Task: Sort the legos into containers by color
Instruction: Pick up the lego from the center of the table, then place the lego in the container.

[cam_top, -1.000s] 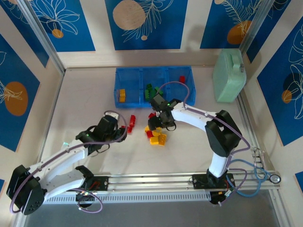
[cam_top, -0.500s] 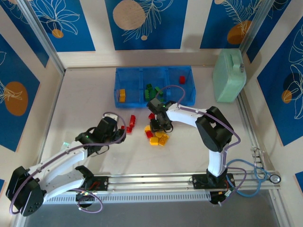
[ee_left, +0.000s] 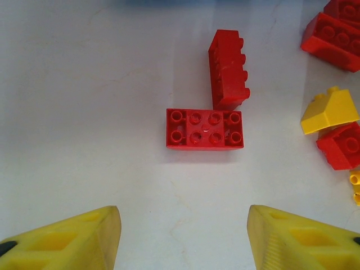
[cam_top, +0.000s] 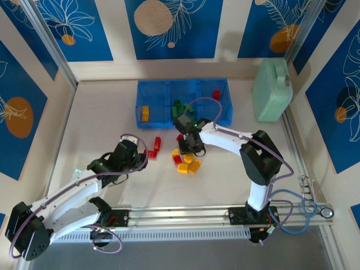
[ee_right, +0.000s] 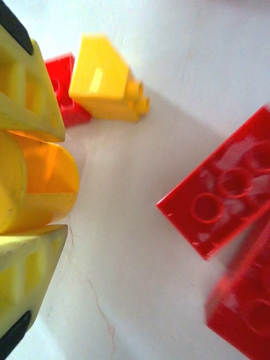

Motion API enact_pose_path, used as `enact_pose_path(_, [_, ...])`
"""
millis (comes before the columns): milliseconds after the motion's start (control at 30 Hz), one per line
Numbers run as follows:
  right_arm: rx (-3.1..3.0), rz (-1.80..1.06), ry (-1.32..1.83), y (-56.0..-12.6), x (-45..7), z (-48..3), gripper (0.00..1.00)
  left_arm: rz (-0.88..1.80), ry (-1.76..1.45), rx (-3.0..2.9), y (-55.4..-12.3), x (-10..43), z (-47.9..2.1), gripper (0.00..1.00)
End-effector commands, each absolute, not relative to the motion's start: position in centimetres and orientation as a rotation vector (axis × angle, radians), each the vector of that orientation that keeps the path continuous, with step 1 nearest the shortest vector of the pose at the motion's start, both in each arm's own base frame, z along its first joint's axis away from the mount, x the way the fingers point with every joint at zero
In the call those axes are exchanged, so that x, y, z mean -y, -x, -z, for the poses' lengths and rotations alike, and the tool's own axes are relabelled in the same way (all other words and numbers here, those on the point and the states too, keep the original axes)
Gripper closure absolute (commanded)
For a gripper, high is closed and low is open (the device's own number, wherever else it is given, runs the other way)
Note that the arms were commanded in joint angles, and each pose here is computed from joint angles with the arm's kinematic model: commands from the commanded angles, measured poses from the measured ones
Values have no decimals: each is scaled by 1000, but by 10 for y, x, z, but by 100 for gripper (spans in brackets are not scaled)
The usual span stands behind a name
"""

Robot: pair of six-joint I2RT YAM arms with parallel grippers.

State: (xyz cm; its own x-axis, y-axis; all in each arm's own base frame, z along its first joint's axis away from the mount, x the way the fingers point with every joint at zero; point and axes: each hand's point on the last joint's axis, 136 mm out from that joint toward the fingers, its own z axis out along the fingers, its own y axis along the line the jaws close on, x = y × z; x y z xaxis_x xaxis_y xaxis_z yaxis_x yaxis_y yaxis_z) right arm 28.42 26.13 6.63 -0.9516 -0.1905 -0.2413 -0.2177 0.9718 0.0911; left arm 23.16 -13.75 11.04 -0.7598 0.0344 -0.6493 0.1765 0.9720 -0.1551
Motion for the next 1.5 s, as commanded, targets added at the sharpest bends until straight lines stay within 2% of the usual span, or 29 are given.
enact_pose_path(0, [-2781, -219, 316, -299, -271, -113, 71, 277, -131, -2395, -227, 133, -113, 39])
enact_pose_path(433, [-2601, -369, 441, -391, -358, -177, 71, 313, -96, -2371, -205, 115, -112, 40])
enact_pose_path(767, [-2479, -385, 535, -458, -403, -172, 71, 346, -122, -2391, -193, 115, -108, 40])
enact_pose_path(967, [-2418, -391, 503, -485, -402, -174, 68, 366, -148, -2392, -195, 121, -113, 39])
enact_pose_path(1000, [-2412, -391, 500, -488, -401, -175, 67, 371, -157, -2393, -195, 123, -114, 39])
enact_pose_path(1033, [-2404, -393, 498, -489, -401, -177, 61, 373, -166, -2391, -196, 125, -116, 39])
enact_pose_path(1067, [-2399, -401, 492, -490, -400, -180, 49, 373, -175, -2391, -197, 127, -119, 39])
enact_pose_path(1100, [-2396, -405, 491, -489, -399, -185, 32, 372, -186, -2391, -198, 130, -121, 39])
enact_pose_path(1133, [-2391, -393, 487, -489, -397, -190, 19, 370, -195, -2390, -199, 132, -123, 39])
enact_pose_path(1167, [-2377, -379, 483, -488, -394, -198, 13, 372, -207, -2389, -201, 135, -126, 39])
enact_pose_path(1467, [-2275, -442, 500, -445, -375, -288, 11, 381, -393, -2382, -218, 187, -139, 37])
